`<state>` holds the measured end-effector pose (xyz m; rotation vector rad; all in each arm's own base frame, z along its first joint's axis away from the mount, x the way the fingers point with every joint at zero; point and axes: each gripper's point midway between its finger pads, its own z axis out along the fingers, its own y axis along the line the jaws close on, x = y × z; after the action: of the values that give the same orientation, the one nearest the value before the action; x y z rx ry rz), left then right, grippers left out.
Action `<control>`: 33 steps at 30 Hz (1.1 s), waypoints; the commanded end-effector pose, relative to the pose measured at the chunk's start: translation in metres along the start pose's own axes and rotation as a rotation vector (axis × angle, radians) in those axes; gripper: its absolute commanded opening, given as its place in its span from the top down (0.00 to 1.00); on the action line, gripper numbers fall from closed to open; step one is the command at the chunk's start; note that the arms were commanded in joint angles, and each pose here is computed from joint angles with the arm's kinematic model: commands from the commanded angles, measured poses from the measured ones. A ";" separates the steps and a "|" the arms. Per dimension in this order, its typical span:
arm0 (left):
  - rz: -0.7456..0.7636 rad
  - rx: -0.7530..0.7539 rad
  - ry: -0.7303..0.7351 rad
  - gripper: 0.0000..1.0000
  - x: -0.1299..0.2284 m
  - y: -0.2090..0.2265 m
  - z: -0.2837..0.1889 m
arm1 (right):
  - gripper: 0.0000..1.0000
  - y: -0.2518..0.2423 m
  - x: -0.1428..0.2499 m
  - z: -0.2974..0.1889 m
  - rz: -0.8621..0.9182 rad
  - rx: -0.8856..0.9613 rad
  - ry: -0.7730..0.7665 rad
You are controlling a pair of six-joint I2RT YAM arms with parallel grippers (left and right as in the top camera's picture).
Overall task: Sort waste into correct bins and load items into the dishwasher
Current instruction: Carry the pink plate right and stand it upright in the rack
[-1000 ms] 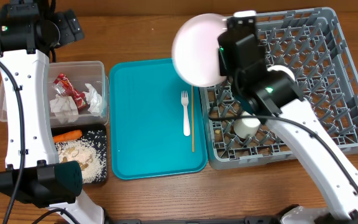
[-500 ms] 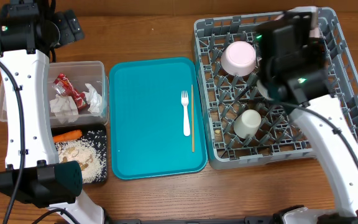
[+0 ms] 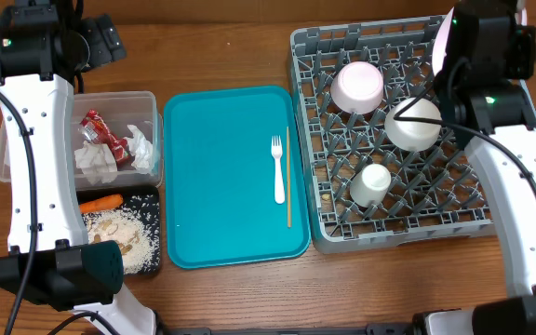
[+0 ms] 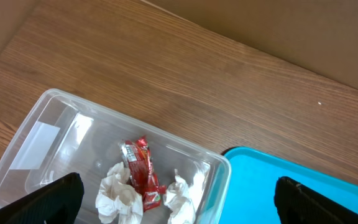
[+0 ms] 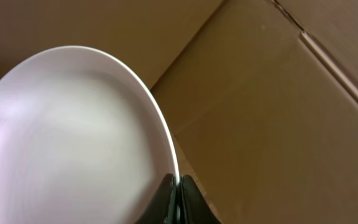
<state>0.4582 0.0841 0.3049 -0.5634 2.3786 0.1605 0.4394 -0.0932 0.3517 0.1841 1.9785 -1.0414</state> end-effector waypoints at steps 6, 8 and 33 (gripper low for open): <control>-0.016 0.019 -0.035 0.00 -0.009 -0.002 -0.013 | 0.96 0.030 -0.017 0.019 -0.383 -0.031 -0.071; -0.017 0.019 -0.035 0.00 -0.009 -0.002 -0.013 | 0.96 0.034 -0.019 0.023 -0.437 -0.023 -0.080; -0.016 0.019 -0.035 0.00 -0.009 -0.002 -0.013 | 0.96 0.100 0.041 0.063 -0.671 -0.104 0.034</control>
<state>0.4582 0.0841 0.3049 -0.5629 2.3787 0.1606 0.5055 -0.0809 0.2572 -0.5555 2.1436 -1.3446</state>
